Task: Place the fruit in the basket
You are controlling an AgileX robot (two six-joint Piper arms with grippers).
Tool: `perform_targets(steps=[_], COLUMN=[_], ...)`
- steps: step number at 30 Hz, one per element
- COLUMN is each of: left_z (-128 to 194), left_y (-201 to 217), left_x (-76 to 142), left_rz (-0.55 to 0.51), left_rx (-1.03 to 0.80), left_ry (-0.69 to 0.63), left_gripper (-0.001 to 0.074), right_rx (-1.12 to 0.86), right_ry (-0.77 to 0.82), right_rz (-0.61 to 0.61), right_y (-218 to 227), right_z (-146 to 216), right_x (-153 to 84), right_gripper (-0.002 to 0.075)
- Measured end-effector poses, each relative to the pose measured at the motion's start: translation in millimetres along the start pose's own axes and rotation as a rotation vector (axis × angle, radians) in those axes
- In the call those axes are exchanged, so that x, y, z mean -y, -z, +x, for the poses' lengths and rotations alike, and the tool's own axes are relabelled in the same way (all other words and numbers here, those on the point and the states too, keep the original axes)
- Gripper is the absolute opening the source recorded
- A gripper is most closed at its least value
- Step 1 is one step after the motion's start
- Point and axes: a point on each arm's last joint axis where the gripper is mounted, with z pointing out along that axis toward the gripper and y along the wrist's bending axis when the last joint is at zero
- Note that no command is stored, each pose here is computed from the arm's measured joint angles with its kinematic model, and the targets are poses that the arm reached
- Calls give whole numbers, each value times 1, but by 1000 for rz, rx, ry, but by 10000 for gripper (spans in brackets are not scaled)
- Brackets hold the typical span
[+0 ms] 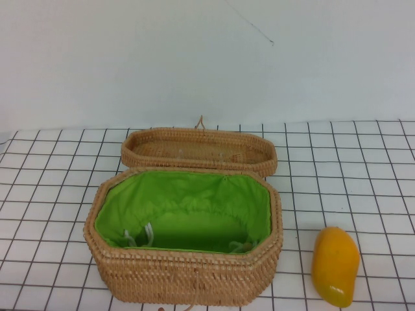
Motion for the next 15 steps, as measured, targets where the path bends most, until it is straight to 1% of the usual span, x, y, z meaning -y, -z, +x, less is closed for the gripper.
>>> perform_targets(steps=[10,13,15], left_z=[0,0,0], left_y=[0,0,0], left_x=[0,0,0], left_rz=[0,0,0], left_rx=[0,0,0], left_ry=[0,0,0], left_gripper=[1,1,1], right_rx=[4,31,86], right_ry=[0,-51,-100], right_rz=[0,-16,-28], right_y=[0,0,0], right_z=[0,-3,-8], right_x=[0,-1,-2], right_gripper=[-2,-2,-2])
